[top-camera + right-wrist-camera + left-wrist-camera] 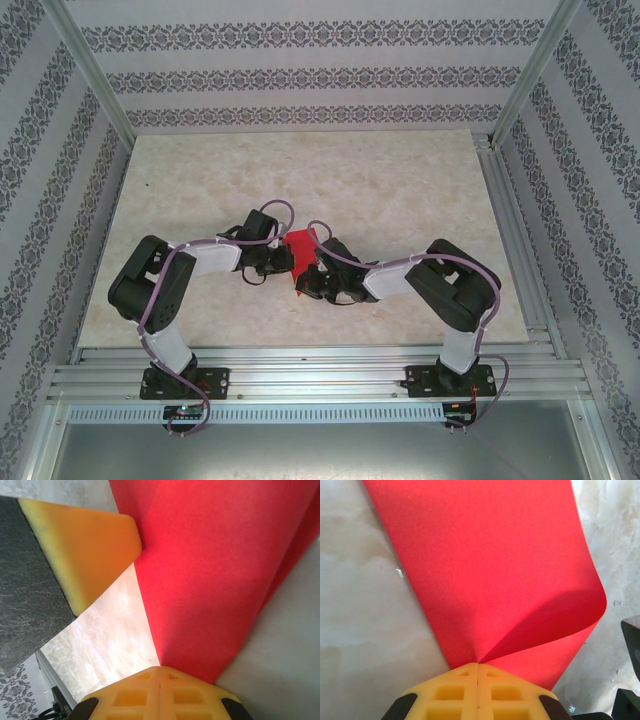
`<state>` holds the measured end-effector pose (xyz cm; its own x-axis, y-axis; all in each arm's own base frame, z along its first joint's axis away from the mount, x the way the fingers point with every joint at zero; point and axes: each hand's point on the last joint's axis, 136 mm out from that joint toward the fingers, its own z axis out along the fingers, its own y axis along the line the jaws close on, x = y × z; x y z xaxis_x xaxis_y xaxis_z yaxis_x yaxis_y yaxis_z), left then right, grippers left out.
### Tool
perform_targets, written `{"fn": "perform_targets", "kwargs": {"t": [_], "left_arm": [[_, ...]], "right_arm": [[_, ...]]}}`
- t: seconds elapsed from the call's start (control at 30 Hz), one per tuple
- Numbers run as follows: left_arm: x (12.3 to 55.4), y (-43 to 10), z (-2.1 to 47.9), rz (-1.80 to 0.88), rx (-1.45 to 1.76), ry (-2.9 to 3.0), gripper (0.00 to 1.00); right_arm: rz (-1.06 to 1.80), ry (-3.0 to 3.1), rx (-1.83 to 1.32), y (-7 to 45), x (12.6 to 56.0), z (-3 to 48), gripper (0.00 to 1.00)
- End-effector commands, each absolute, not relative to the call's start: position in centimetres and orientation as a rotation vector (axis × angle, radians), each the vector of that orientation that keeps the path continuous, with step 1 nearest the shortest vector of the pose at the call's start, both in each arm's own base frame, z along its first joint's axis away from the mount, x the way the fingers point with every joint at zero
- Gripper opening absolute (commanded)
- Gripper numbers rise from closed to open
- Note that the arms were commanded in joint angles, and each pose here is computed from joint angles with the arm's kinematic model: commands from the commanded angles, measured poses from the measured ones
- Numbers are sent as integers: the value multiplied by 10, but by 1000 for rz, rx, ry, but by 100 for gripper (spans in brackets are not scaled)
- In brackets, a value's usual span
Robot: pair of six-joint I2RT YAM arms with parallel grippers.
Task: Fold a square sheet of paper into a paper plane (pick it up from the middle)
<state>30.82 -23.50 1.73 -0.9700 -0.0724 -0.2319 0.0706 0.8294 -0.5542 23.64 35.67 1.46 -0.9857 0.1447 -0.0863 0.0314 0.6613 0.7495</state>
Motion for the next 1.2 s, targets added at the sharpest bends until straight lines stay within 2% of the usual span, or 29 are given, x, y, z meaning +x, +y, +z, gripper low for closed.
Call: {"fn": "perform_targets", "kwargs": {"t": [0.0, 0.37, 0.8, 0.9, 1.03, 1.17], "left_arm": [[289, -209, -10, -667, -57, 2872, 3], [292, -206, -8, -630, -50, 2868, 3], [292, -207, -8, -634, -54, 2866, 3], [292, -207, -8, -634, -54, 2866, 3], [292, -207, -7, -633, -50, 2867, 3], [293, -208, -7, -637, -43, 2863, 3]], "right_arm": [[1252, 2746, 122, 362, 232, 8, 3], [1253, 2673, 35, 361, 235, 40, 8], [1146, 2829, 2, 367, 217, 10, 7], [1151, 2741, 8, 363, 231, 33, 8], [1160, 2581, 43, 343, 255, 76, 14], [1063, 2550, 52, 319, 271, 84, 17]]}}
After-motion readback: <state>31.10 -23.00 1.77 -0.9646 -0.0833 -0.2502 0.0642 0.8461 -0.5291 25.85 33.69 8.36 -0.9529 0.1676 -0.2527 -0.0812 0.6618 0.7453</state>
